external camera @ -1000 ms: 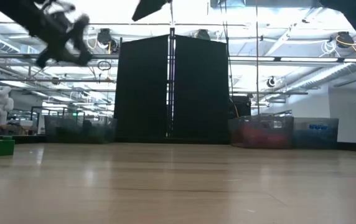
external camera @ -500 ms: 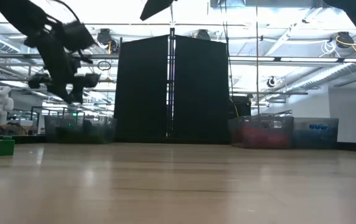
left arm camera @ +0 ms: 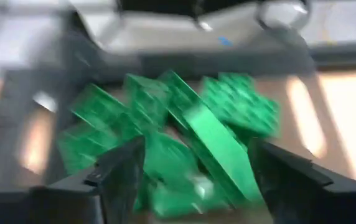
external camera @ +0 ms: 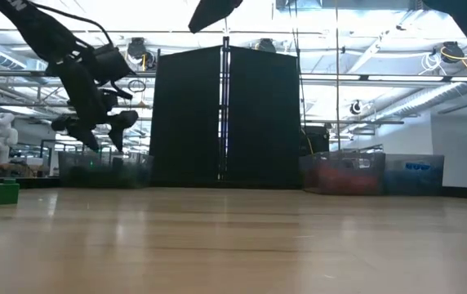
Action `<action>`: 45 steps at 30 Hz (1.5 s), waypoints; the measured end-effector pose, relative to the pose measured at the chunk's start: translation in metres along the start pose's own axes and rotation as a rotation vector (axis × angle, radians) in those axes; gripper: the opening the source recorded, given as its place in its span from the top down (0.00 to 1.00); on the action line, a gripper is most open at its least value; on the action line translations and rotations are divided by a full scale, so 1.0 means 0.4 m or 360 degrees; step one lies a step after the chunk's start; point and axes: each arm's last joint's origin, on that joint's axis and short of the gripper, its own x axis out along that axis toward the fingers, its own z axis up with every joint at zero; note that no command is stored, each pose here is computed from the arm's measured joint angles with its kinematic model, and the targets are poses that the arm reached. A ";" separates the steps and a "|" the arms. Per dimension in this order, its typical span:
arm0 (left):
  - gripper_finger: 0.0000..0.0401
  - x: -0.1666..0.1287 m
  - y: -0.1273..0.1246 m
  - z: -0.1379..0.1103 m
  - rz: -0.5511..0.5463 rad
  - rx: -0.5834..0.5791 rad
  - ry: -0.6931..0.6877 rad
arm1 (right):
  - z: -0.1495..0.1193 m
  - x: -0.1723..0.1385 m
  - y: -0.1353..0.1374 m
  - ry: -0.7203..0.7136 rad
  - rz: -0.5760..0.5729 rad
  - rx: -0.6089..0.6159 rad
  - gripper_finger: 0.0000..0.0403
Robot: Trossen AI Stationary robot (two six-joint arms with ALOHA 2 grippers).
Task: Sort blocks
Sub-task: Put the green game piece into the left black bin
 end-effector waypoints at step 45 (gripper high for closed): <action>0.25 -0.446 0.165 -0.079 -0.1681 -0.0390 -0.0398 | -0.132 0.706 0.447 -0.0703 0.0760 0.0436 0.36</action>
